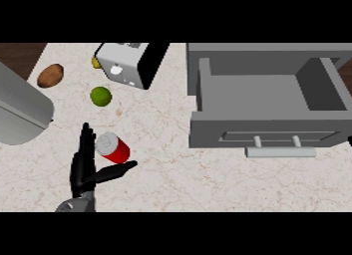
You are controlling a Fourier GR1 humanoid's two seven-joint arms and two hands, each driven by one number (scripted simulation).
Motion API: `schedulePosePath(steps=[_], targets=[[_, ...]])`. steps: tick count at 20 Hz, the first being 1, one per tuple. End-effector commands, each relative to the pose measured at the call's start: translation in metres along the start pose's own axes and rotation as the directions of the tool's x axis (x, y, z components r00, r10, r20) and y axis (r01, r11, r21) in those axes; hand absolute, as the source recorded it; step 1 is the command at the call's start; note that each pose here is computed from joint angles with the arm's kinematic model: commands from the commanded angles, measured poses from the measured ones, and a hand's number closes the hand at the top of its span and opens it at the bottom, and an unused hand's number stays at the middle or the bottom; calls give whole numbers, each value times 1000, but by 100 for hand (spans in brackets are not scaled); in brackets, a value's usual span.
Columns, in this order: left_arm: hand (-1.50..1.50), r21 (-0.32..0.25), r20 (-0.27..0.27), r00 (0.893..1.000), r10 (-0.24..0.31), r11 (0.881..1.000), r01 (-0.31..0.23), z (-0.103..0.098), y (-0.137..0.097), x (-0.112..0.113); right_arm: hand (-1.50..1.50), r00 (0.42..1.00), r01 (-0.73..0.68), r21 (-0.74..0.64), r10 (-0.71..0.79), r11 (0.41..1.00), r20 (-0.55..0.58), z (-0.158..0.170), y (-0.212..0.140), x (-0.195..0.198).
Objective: Pick up the can, place it into the drawer and close the drawer
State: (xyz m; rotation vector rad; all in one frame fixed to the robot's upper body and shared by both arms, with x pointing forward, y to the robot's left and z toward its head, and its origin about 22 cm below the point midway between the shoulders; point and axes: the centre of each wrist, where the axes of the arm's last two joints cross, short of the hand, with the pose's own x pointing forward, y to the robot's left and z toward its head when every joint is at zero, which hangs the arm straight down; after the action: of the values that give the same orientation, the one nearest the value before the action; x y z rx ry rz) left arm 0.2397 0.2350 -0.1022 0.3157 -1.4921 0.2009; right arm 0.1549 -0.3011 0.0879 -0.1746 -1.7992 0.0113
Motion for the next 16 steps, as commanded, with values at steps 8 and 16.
schedulePosePath(steps=[8, 16], targets=[[-150, -24, 14, 999, 42, 999, -41, -36, -8, 1, -150, 1000, -8, -10, 8, 1000, -2, 6, -5, 8], [150, -83, 41, 999, 35, 996, -32, -52, -51, 19, -150, 1000, 25, 1, -25, 1000, -1, -9, 12, 9]])
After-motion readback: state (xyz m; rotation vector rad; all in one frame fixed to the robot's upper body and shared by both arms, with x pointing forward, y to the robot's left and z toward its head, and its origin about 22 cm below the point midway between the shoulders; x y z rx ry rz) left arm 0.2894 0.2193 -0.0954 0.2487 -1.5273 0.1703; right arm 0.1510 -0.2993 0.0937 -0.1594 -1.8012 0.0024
